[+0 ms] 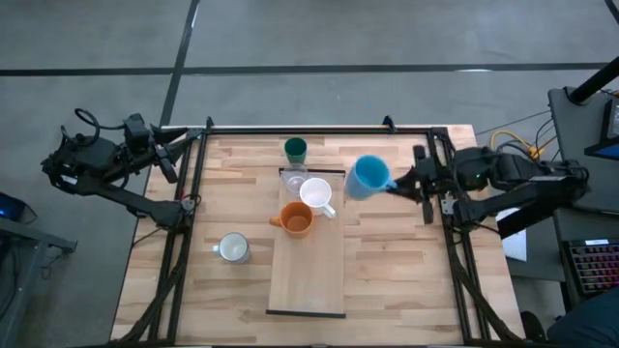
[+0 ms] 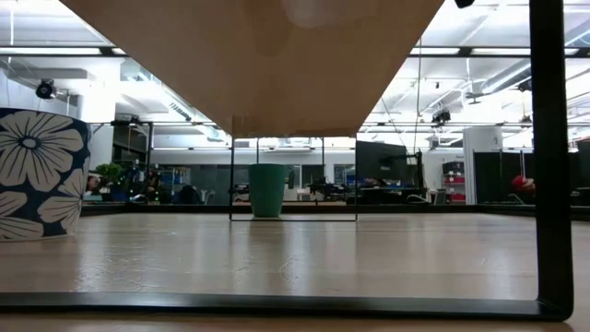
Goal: Stack small to large cups/mugs on shelf
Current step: Put the light blue mug on the shelf, then put the green cup on the shelf
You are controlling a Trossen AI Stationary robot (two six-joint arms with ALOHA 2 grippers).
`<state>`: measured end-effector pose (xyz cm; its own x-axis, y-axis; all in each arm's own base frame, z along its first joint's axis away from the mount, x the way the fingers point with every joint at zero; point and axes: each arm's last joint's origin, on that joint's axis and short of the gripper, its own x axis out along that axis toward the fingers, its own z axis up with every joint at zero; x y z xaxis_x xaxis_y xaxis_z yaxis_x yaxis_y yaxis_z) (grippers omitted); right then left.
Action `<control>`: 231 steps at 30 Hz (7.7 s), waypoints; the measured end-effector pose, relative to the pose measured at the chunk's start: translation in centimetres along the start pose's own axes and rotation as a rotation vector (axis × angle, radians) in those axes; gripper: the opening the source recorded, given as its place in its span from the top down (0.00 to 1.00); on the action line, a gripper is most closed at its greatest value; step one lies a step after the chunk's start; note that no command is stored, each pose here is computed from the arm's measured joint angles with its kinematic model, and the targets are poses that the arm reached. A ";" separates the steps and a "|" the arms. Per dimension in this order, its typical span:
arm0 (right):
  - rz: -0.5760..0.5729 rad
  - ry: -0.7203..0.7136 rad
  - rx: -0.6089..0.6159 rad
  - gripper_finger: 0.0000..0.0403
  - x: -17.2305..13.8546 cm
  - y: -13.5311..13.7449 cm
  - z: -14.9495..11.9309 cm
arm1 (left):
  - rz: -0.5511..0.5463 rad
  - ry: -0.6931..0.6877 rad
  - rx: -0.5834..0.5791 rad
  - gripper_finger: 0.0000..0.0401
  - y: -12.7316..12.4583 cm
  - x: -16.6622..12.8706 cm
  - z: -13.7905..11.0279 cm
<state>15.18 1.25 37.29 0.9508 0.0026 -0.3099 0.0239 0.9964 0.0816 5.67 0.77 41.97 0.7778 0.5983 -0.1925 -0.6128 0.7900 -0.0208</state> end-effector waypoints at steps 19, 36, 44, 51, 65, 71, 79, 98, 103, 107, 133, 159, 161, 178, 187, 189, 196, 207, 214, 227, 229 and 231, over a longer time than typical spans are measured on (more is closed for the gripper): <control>0.249 0.109 0.047 0.90 7.5 5.5 -1.2 | -0.011 0.003 0.001 0.68 0.0 0.0 0.0; 0.237 0.236 0.085 0.90 11.6 7.2 -3.5 | -0.027 0.008 0.002 0.68 -0.1 0.0 0.0; 0.176 0.260 0.071 0.90 12.6 7.2 -4.3 | -0.037 0.011 0.001 0.68 -0.1 0.0 0.0; 0.145 0.278 0.062 0.90 12.9 7.1 -4.9 | -0.039 0.011 0.000 0.68 -0.1 0.0 0.0; 0.126 0.293 0.080 0.90 13.0 6.9 -5.7 | -0.039 0.011 -0.003 0.68 -0.1 0.0 0.0; 0.124 0.298 0.082 0.90 13.0 6.9 -6.0 | -0.039 0.011 -0.003 0.68 -0.1 0.0 0.0; 0.105 0.294 0.059 0.90 13.1 6.8 -6.1 | -0.041 0.011 -0.003 0.68 -0.1 0.0 0.0; 0.041 0.285 0.031 0.84 13.2 6.6 -6.2 | -0.042 0.011 -0.006 0.68 -0.1 0.0 0.0; 0.030 0.281 0.026 0.81 13.2 6.6 -6.2 | -0.042 0.011 -0.007 0.68 -0.1 0.0 0.0; 0.036 0.281 0.027 0.83 13.2 6.6 -6.2 | -0.041 0.011 -0.007 0.68 -0.1 0.0 0.0; 0.011 0.379 0.021 0.63 12.7 6.2 -7.0 | -0.079 0.021 0.010 0.68 -0.2 0.0 -0.1; -0.807 0.375 -0.040 0.67 1.0 2.0 2.3 | -0.394 0.545 0.000 0.68 4.5 -3.9 -5.8; -0.859 0.300 0.004 0.67 0.6 1.8 2.7 | -0.414 0.510 0.002 0.68 5.4 -4.5 -6.3; -0.998 0.004 0.275 0.69 0.2 1.6 3.5 | -0.482 0.148 -0.047 0.68 8.6 -5.6 -11.2; -1.003 -0.062 0.396 0.69 0.6 1.7 3.5 | -0.421 0.213 0.127 0.68 6.6 -3.5 -13.1; -1.006 -0.063 0.401 0.68 0.8 1.7 3.5 | -0.387 0.233 0.156 0.68 6.1 -3.0 -13.5; -1.023 -0.051 0.389 0.68 1.9 1.7 3.4 | -0.356 0.231 0.165 0.68 5.6 -2.3 -14.2; -1.051 -0.029 0.369 0.68 3.0 1.6 3.2 | -0.360 0.206 0.146 0.68 5.8 -2.4 -14.4; -1.176 -0.127 0.448 0.70 3.2 -0.5 3.6 | -0.360 0.206 0.146 0.68 5.7 -2.4 -14.4; -1.425 -0.115 0.435 0.71 4.1 -5.4 3.9 | -0.300 0.184 0.138 0.68 5.9 -2.3 -14.3; -1.446 -0.097 0.416 0.71 4.3 -6.0 4.0 | -0.279 0.168 0.130 0.68 5.9 -2.3 -14.2; -1.456 -0.081 0.397 0.71 4.6 -6.4 4.1 | -0.255 0.147 0.116 0.68 5.9 -2.2 -14.0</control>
<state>20.68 -5.48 39.25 0.0379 -0.9554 -0.2929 0.9993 0.0380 0.0054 -1.65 2.22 28.51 0.8705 0.3602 -0.3354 -0.3743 0.9270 0.0241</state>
